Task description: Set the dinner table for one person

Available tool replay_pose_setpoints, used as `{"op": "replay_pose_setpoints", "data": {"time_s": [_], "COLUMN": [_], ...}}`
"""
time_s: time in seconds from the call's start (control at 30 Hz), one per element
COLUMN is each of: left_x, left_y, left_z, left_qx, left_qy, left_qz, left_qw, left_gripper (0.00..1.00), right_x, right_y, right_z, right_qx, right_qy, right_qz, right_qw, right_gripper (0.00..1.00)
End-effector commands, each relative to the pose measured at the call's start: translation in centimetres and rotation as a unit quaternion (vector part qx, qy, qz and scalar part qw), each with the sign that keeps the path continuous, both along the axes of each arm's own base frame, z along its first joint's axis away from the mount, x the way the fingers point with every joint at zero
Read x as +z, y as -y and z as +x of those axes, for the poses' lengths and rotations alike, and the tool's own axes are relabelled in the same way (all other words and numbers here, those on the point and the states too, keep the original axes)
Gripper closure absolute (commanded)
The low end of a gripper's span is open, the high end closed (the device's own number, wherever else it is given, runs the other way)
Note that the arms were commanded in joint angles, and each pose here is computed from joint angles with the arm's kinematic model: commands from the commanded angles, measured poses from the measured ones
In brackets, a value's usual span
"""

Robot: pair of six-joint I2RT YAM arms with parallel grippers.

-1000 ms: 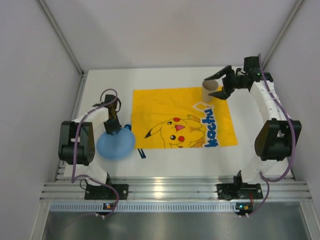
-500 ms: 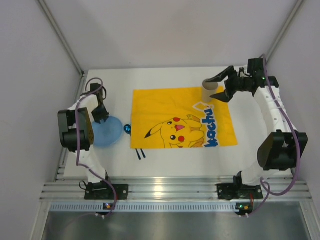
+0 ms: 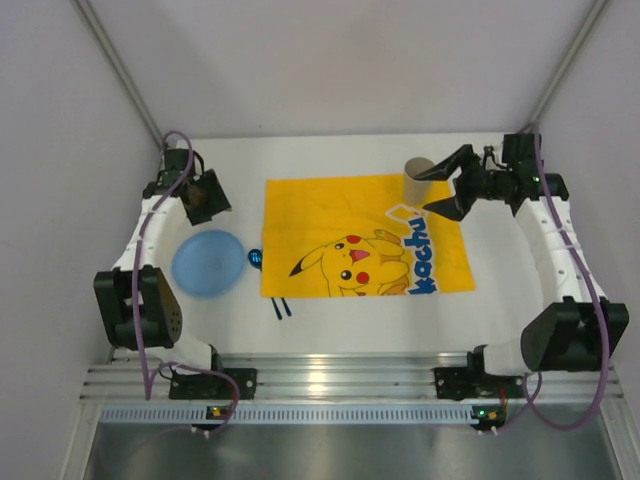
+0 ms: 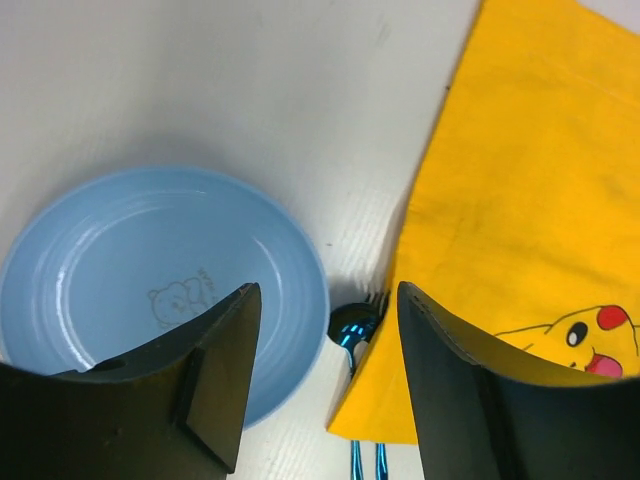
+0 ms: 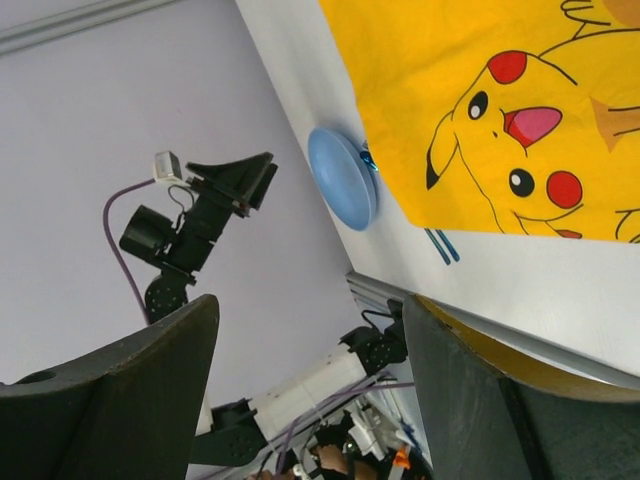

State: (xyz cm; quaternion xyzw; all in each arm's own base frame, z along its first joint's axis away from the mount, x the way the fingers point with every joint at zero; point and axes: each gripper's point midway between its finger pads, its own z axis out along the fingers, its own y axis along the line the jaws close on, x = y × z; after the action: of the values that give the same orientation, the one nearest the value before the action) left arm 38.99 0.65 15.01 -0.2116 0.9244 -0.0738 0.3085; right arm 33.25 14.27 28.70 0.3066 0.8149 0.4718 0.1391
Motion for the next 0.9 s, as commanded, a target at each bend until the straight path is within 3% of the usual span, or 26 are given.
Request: {"op": "replay_pose_setpoints", "data": {"time_s": [0.0,0.17,0.4,0.67,0.87], "left_x": [-1.4,-4.3,-8.0,-9.0,-11.9], "left_y": [2.8,5.4,4.5,3.8,3.6], "left_z": [-0.2,-0.2,-0.9,-2.4,-2.9], "left_qx": [-0.032,-0.042,-0.022,-0.020,-0.020], "left_qy": [-0.013,-0.056,-0.132,-0.147,-0.176], "left_qz": [-0.027,-0.023,0.039,0.073,0.081], "left_qw": [0.999,0.997,0.990,0.986,0.981], "left_gripper": [0.38,0.38,0.38,0.40,0.51], "right_x": [1.3,1.4,1.7,0.7,0.3], "right_y": [-0.3,-0.3,0.1,0.6,0.8], "right_z": [-1.4,-2.7,-4.5,-5.7,-5.7], "right_qx": [0.012,0.017,0.018,0.010,0.009], "right_qy": [0.035,0.038,0.035,0.027,0.021], "right_qz": [-0.003,-0.005,-0.013,-0.020,-0.021], "right_qw": [0.999,0.999,0.999,0.999,1.000], "right_gripper": [0.25,0.25,0.25,0.25,0.25]}}
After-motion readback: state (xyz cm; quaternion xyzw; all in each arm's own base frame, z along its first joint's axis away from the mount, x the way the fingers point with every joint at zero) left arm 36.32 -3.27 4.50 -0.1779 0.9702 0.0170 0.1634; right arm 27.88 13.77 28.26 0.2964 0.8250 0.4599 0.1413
